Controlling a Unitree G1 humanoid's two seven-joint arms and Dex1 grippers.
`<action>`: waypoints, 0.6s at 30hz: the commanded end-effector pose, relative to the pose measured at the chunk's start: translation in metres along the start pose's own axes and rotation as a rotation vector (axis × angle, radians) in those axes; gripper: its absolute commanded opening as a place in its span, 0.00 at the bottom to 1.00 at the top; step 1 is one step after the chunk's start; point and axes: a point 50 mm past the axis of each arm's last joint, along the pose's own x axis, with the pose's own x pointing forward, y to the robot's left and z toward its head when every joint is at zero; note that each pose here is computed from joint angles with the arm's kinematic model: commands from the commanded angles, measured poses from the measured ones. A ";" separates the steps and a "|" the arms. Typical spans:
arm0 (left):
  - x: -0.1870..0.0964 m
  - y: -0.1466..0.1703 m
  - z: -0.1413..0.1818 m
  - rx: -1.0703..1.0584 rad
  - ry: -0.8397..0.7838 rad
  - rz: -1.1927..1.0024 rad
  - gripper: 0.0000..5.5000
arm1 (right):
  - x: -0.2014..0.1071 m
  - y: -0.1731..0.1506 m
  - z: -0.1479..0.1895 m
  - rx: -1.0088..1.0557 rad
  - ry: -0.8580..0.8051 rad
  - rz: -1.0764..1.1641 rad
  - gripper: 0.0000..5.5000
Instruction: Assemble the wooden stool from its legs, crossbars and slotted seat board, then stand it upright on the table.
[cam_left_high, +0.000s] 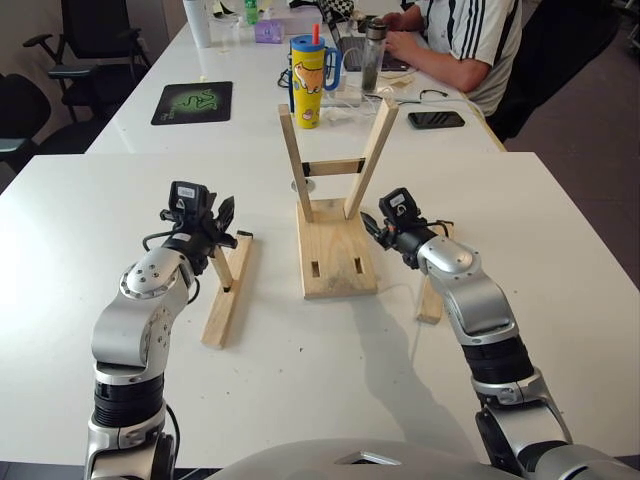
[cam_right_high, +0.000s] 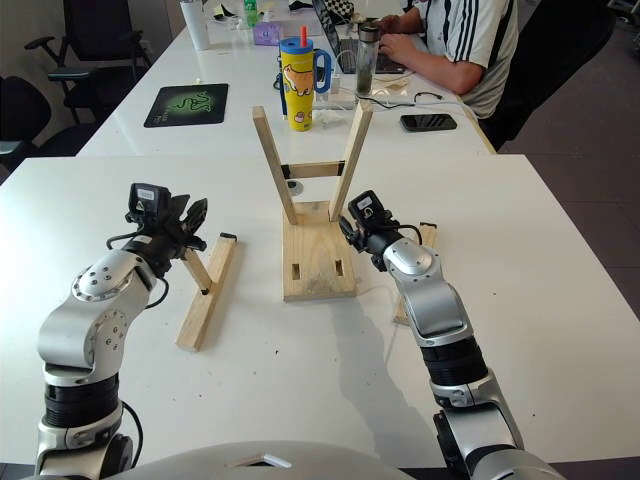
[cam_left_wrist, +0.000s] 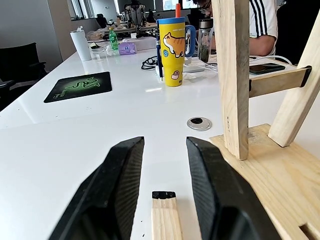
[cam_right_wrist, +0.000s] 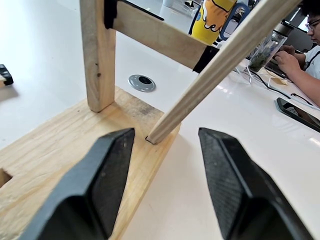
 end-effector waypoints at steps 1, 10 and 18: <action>-0.004 0.004 -0.009 0.010 0.045 0.009 0.28 | 0.000 -0.002 0.004 0.000 -0.012 -0.008 0.43; -0.015 0.004 -0.033 0.018 0.102 0.032 0.28 | 0.001 -0.006 0.005 -0.004 -0.012 -0.015 0.43; -0.018 0.004 -0.035 0.034 0.096 0.045 0.28 | 0.002 -0.008 0.006 -0.009 -0.014 -0.016 0.43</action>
